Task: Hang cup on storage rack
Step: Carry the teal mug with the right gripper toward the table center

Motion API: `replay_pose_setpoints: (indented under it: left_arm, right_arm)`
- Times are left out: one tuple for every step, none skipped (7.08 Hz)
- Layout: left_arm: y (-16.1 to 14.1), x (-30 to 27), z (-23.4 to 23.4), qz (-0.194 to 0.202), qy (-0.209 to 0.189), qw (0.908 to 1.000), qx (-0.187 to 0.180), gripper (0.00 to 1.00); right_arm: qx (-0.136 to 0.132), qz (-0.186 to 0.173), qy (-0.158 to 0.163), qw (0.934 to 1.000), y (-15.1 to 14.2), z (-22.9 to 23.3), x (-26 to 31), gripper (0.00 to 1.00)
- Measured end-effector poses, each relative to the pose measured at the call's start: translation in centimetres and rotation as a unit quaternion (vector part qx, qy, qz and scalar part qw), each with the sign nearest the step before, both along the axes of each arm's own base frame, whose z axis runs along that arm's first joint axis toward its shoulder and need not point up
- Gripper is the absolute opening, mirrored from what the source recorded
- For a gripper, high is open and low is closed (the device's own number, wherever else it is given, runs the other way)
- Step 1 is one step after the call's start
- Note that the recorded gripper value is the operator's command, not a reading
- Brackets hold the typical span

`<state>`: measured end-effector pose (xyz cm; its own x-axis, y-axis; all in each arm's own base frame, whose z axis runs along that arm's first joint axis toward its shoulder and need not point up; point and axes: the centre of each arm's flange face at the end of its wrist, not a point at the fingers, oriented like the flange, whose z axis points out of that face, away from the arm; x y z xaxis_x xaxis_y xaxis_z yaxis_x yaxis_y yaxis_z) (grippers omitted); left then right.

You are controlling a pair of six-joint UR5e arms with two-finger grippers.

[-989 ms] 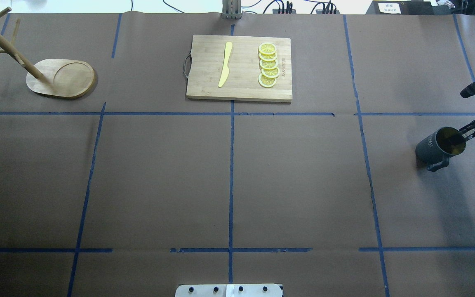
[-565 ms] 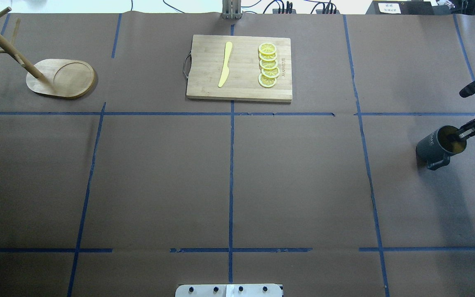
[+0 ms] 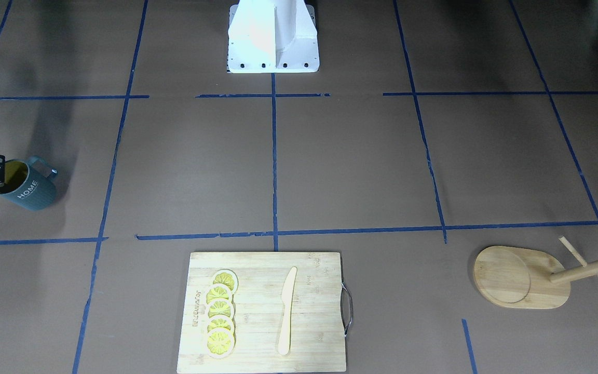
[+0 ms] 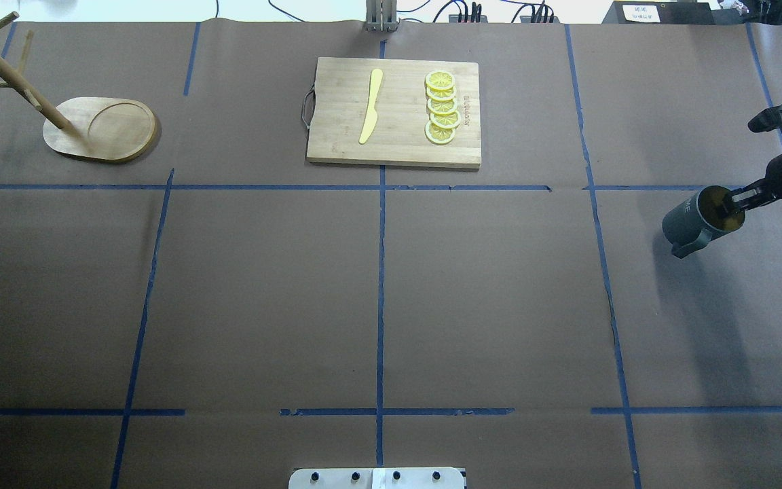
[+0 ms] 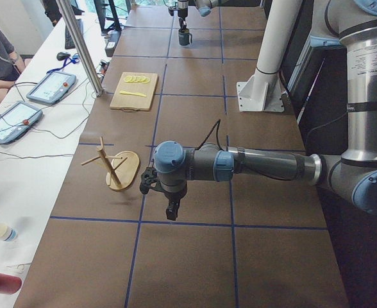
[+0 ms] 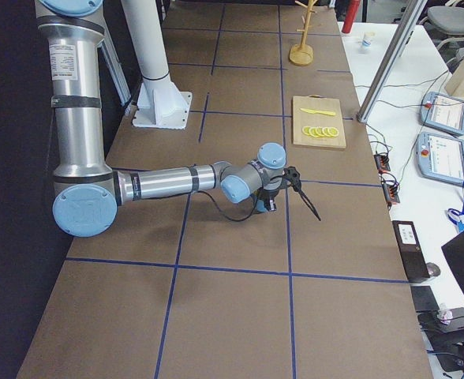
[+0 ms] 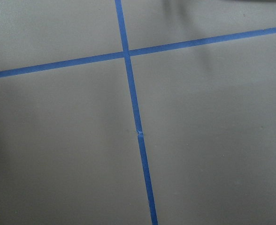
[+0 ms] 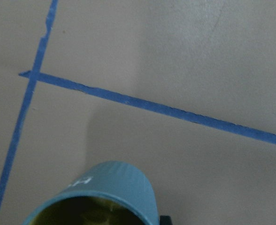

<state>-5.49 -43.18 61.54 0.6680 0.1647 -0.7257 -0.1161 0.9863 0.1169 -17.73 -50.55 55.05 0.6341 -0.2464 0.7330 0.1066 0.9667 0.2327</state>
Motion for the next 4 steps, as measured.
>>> replay_pose_setpoints:
  left_arm:
    - [0.1,0.0,0.0,0.000,0.001,1.0000,0.000,1.00]
    - [0.2,0.0,0.0,0.000,0.001,1.0000,-0.001,1.00]
    - [0.2,0.0,0.1,0.000,0.001,1.0000,-0.002,1.00]
    - [0.2,0.0,0.1,0.000,0.001,1.0000,-0.001,1.00]
  right_arm:
    - [-0.003,0.005,-0.003,1.0000,-0.6,-2.5,-0.6,0.00]
    - [-0.008,0.008,-0.004,0.9999,-0.8,-5.2,-1.3,0.00]
    - [-0.019,0.015,-0.008,0.9997,-0.9,-7.9,-2.7,0.00]
    - [-0.036,0.027,-0.016,0.9989,-1.1,-10.6,-5.0,0.00]
